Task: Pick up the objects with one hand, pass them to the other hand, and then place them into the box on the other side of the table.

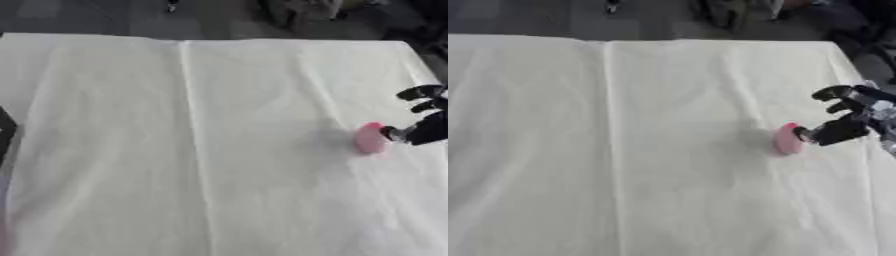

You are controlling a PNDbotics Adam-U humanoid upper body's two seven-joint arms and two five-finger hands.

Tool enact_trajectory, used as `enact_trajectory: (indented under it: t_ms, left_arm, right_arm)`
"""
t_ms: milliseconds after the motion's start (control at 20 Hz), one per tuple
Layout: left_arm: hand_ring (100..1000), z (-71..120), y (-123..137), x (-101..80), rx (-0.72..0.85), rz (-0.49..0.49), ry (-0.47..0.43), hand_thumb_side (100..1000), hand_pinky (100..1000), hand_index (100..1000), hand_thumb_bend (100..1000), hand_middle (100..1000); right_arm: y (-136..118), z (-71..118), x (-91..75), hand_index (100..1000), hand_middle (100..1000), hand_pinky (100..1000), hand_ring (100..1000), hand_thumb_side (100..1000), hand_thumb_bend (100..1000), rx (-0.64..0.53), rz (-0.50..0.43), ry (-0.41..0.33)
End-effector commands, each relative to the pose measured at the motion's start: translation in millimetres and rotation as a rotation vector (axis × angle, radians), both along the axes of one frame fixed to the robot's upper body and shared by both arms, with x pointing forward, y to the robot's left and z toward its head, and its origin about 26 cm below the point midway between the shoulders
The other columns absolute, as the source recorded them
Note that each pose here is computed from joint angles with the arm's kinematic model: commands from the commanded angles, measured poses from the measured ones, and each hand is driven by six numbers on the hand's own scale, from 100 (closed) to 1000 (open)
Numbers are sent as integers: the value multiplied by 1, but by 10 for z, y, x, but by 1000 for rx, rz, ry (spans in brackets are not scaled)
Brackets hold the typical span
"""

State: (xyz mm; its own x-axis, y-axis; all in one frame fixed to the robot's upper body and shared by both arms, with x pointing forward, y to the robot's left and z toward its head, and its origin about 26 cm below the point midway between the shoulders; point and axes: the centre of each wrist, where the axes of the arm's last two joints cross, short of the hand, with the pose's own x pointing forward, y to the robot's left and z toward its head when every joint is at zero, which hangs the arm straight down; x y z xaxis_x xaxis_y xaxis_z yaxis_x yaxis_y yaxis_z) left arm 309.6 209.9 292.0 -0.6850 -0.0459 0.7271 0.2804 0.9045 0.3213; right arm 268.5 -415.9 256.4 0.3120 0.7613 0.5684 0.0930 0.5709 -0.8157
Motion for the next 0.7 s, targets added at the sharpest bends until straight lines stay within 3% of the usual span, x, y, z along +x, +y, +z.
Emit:
enact_trajectory:
  t_ms: [50,350,700]
  left_arm:
    - [1000,109,18,-45,0,-3,-34,893,964,854,167,628]
    - [1000,114,10,-45,-11,-6,-37,892,964,849,165,623]
    - [1000,105,18,-43,-17,5,-20,895,964,842,163,619]
  right_arm:
    - [-95,76,25,890,923,895,912,105,357,-49,-45,-4]
    - [-177,-61,74,885,911,896,905,114,348,-83,-105,57]
    - [-80,-87,96,886,912,882,896,118,334,-65,-12,73]
